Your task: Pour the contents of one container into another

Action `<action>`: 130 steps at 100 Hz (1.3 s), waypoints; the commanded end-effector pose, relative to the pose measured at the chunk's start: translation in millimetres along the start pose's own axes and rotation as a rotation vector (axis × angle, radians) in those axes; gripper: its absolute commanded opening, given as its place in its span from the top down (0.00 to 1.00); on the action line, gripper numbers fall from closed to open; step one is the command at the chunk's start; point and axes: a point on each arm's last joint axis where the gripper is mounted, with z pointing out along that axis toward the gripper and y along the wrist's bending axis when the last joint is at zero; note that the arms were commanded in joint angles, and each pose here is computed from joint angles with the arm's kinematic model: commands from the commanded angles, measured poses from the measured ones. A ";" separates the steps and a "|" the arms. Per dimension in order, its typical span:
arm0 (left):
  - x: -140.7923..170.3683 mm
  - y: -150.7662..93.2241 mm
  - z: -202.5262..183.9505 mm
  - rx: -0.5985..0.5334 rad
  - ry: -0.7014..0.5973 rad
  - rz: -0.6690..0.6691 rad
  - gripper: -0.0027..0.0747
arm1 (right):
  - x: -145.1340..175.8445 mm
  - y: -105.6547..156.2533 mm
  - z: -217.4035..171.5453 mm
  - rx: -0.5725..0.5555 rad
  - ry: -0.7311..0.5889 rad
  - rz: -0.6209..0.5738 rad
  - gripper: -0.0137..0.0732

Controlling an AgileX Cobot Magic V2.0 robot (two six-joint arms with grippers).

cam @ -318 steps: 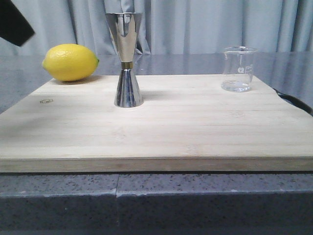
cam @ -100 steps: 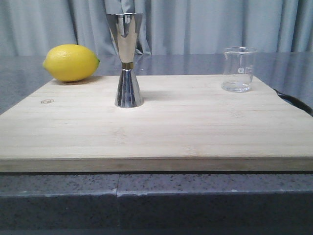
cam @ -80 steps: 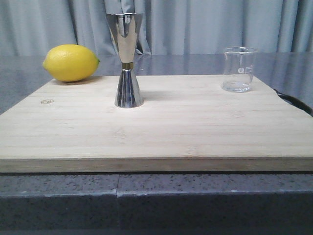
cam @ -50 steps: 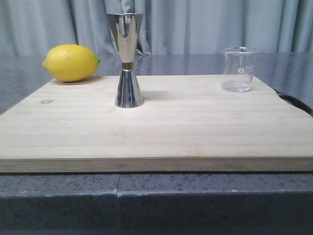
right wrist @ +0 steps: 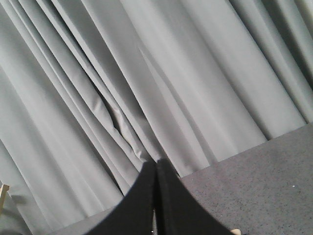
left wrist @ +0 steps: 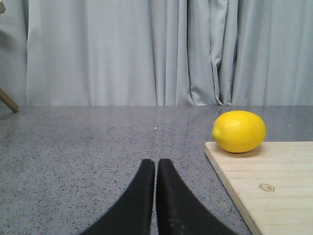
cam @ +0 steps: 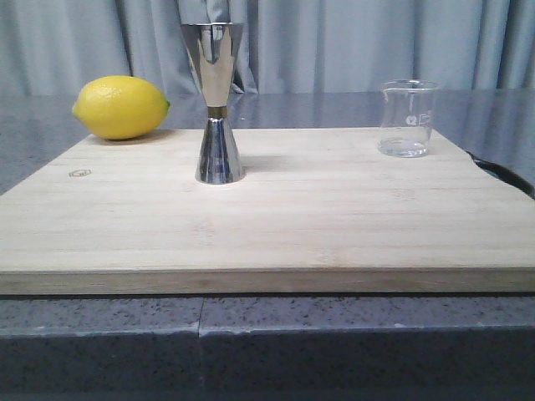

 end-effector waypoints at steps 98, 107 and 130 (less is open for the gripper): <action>-7.0 0.2 -2.5 -0.005 -0.096 0.037 0.99 | -8.5 1.5 0.9 0.018 -0.038 -0.019 0.93; -7.0 0.2 -2.5 -0.005 -0.096 0.037 0.99 | -8.5 1.5 0.9 0.018 -0.038 -0.019 0.93; -7.0 0.2 -2.5 -0.005 -0.096 0.037 0.99 | -8.5 1.5 0.9 0.018 -0.037 -0.026 0.93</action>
